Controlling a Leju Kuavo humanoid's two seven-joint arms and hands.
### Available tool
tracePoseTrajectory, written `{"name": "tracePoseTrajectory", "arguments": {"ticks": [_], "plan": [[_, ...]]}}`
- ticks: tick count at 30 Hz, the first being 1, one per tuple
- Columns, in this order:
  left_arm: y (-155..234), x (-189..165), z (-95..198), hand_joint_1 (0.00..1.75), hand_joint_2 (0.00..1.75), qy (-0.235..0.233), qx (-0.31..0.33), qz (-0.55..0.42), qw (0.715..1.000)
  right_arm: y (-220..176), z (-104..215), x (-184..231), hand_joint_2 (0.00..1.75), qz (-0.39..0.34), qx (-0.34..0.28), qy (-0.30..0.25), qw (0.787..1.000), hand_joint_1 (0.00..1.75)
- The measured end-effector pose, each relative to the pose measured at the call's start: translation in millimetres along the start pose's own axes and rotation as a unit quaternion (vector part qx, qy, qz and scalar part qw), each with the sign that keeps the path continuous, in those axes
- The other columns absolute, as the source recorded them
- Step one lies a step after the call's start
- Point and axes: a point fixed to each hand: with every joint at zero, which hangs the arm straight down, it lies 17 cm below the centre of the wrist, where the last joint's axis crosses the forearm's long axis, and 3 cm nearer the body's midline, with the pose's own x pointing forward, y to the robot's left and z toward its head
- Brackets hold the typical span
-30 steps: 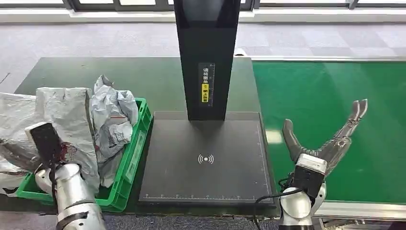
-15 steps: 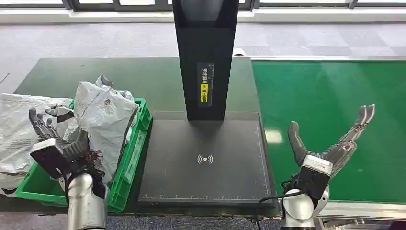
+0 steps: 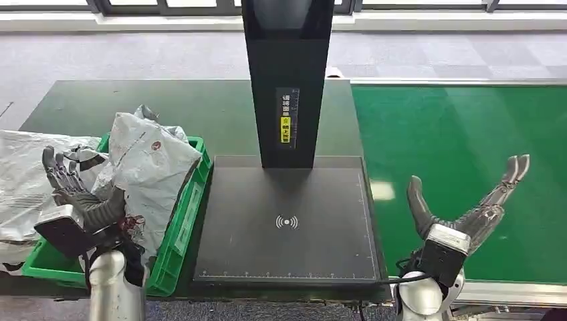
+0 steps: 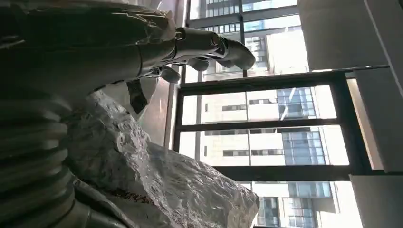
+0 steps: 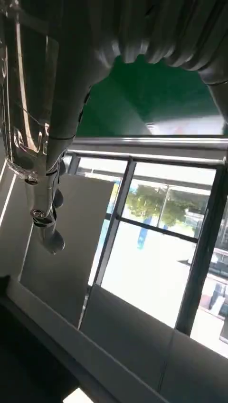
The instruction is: Moved the parcel from conveyor to table for the left to box.
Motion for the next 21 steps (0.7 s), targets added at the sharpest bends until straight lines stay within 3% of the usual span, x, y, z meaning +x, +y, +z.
{"name": "tracePoseTrajectory", "arguments": {"ticks": [5, 11, 13, 16, 21], "plan": [[8.7, -0.4, 0.6, 0.00, 1.75, -0.005, 0.016, -0.038, 0.999, -4.3, 2.3, -2.9, 1.75, 0.004, -0.008, 0.006, 1.000, 0.00], [14.8, 3.0, -3.1, 0.00, 1.75, -0.054, 0.025, -0.240, 0.969, -3.1, 2.3, -2.3, 1.75, 0.005, -0.005, 0.004, 1.000, 0.00], [4.4, 0.6, -22.7, 0.00, 1.75, -0.089, 0.004, -0.340, 0.936, 2.4, 3.4, -2.6, 1.75, 0.001, 0.006, 0.004, 1.000, 0.00], [5.6, -11.6, -56.6, 0.00, 1.75, -0.100, -0.001, -0.418, 0.903, 16.1, 9.2, -4.2, 1.75, -0.008, 0.030, 0.007, 0.999, 0.00], [28.9, -26.5, -85.9, 0.00, 1.75, -0.072, 0.031, -0.455, 0.887, 31.9, 17.4, -6.2, 1.75, -0.016, 0.058, 0.011, 0.998, 0.00]]}}
